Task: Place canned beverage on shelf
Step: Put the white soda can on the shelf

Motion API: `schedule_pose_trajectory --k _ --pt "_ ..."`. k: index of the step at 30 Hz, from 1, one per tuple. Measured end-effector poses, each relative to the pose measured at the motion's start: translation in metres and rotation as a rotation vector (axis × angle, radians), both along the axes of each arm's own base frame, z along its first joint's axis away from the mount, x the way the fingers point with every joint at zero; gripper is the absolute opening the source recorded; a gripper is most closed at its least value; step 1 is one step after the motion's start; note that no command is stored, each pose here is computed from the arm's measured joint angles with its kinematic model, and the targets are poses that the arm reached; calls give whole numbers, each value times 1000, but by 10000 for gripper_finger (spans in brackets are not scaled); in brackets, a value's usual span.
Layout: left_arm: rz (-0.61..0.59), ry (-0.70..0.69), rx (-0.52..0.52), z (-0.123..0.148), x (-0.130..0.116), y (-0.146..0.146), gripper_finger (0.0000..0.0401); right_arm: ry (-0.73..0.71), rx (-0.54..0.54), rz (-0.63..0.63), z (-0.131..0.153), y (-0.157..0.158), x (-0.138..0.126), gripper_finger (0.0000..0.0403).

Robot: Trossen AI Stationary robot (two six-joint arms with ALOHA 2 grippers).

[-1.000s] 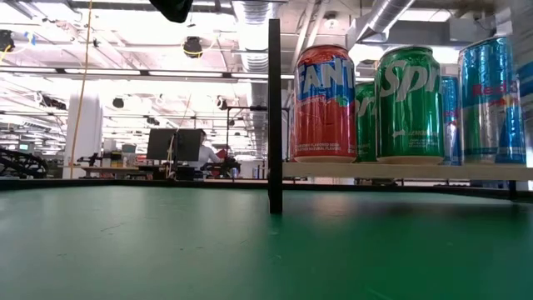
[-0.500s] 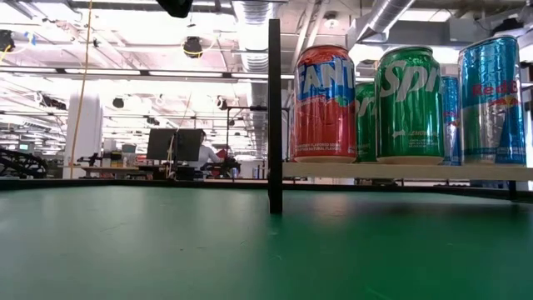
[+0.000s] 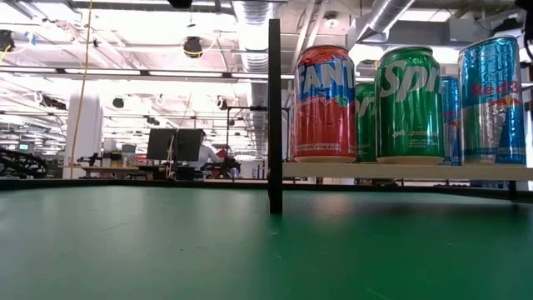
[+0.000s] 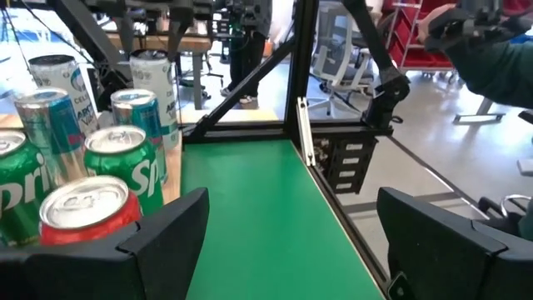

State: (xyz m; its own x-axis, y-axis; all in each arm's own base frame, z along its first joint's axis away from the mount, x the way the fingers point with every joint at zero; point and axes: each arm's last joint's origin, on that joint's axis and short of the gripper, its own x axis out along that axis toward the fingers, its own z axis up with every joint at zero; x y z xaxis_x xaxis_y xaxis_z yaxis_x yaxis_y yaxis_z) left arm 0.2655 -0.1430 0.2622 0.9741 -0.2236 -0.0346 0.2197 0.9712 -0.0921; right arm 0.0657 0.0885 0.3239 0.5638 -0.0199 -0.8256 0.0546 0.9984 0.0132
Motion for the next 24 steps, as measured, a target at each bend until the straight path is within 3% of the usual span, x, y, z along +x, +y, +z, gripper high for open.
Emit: schedule_pose_trajectory --k 24 --pt "3 -24 20 8 2 -1 332 -30 -39 -7 0 -15 -7 285"
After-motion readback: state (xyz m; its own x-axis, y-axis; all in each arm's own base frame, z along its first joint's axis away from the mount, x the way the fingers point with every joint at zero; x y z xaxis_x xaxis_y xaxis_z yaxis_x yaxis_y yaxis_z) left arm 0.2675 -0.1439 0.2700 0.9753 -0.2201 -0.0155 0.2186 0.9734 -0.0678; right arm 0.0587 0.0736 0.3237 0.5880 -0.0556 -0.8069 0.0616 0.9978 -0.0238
